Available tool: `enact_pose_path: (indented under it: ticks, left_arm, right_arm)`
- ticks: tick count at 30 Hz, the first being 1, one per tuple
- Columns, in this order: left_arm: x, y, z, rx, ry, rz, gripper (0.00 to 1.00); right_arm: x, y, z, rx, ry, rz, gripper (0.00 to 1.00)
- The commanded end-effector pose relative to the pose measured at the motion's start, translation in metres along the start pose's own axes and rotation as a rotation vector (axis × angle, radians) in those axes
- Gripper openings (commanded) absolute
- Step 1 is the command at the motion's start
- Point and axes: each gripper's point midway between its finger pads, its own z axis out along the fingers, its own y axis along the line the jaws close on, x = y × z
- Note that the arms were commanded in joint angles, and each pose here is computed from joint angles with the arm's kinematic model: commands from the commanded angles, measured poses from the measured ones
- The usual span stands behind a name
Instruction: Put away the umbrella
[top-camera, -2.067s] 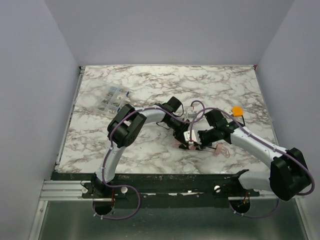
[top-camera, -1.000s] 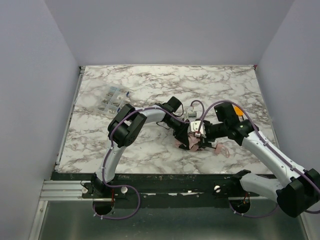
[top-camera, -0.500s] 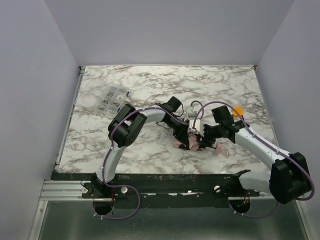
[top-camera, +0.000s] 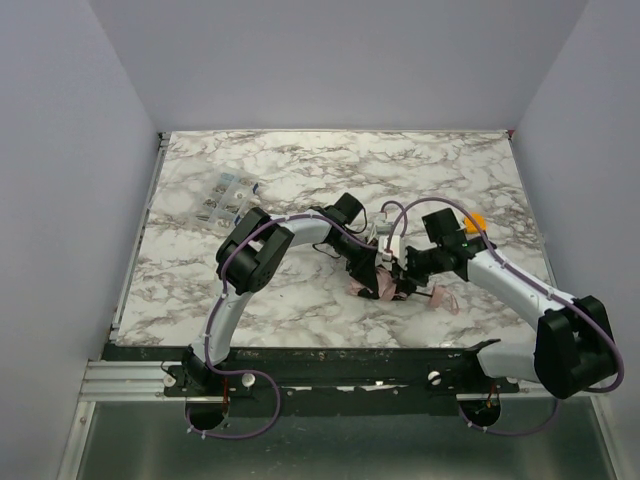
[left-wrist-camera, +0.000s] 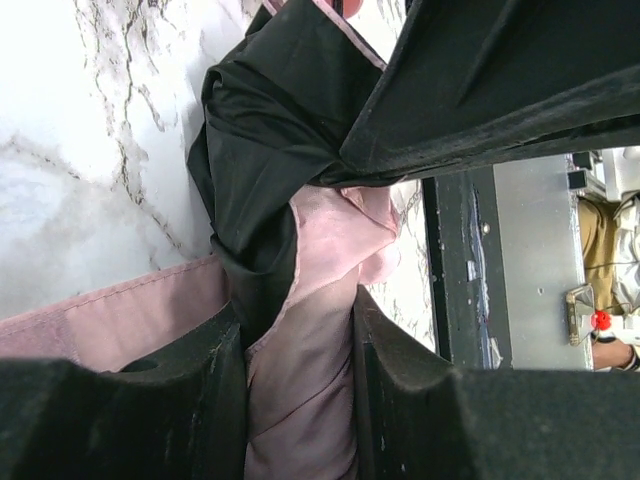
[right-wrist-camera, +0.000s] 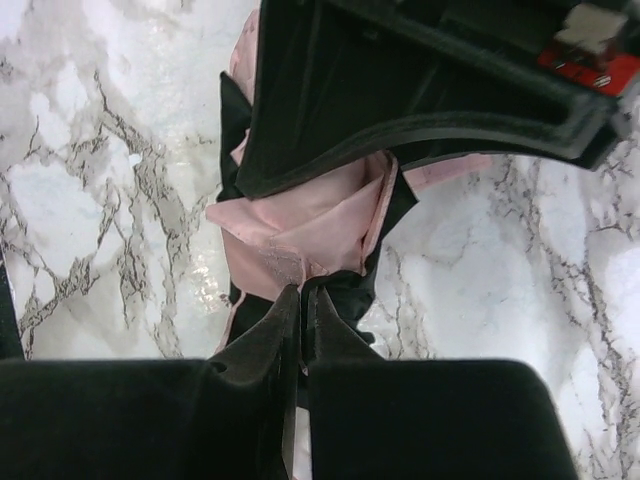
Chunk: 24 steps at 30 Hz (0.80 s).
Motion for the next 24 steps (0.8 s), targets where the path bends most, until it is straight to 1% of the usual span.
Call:
enact_pose_path:
  ticks: [1,3,6,10,18,19,20,21,22,23,24]
  left_arm:
    - [0.133,0.070,0.008,-0.281,0.321,-0.229,0.00]
    - [0.133,0.071,0.008,-0.285,0.323,-0.229,0.00]
    - [0.134,0.071,0.008,-0.288,0.323,-0.230,0.00]
    - [0.133,0.071,0.008,-0.287,0.322,-0.228,0.00]
    - [0.134,0.071,0.008,-0.288,0.323,-0.227,0.00]
    - [0.133,0.071,0.008,-0.287,0.321,-0.225,0.00]
    - [0.133,0.071,0.008,-0.286,0.321,-0.226,0.00]
    - [0.133,0.071,0.008,-0.285,0.321,-0.226,0.00]
    - [0.133,0.071,0.009,-0.284,0.321,-0.227,0.00]
    - [0.133,0.071,0.008,-0.284,0.321,-0.228,0.00]
    - [0.134,0.070,0.008,-0.282,0.322,-0.227,0.00]
  right_arm:
    - [-0.042,-0.017,-0.006,0.007,-0.132,-0.030,0.05]
    - [-0.051,-0.015,-0.007,-0.016,-0.169,-0.030,0.04]
    - [-0.054,-0.008,-0.003,-0.068,-0.184,-0.013,0.04]
    - [-0.031,0.002,0.019,-0.099,-0.096,0.012,0.04]
    - [0.008,-0.012,0.026,-0.005,0.069,0.030,0.04]
    - [0.008,-0.013,0.024,-0.005,0.078,0.032,0.08]
    - [0.002,-0.011,0.021,-0.016,0.065,0.035,0.18]
    - [-0.009,-0.008,0.016,-0.031,0.029,0.029,0.30]
    - [-0.026,-0.003,0.008,-0.056,-0.033,0.013,0.46]
    - [-0.043,-0.001,-0.001,-0.055,-0.088,-0.005,0.59]
    - [-0.056,0.000,-0.009,-0.046,-0.133,-0.018,0.69]
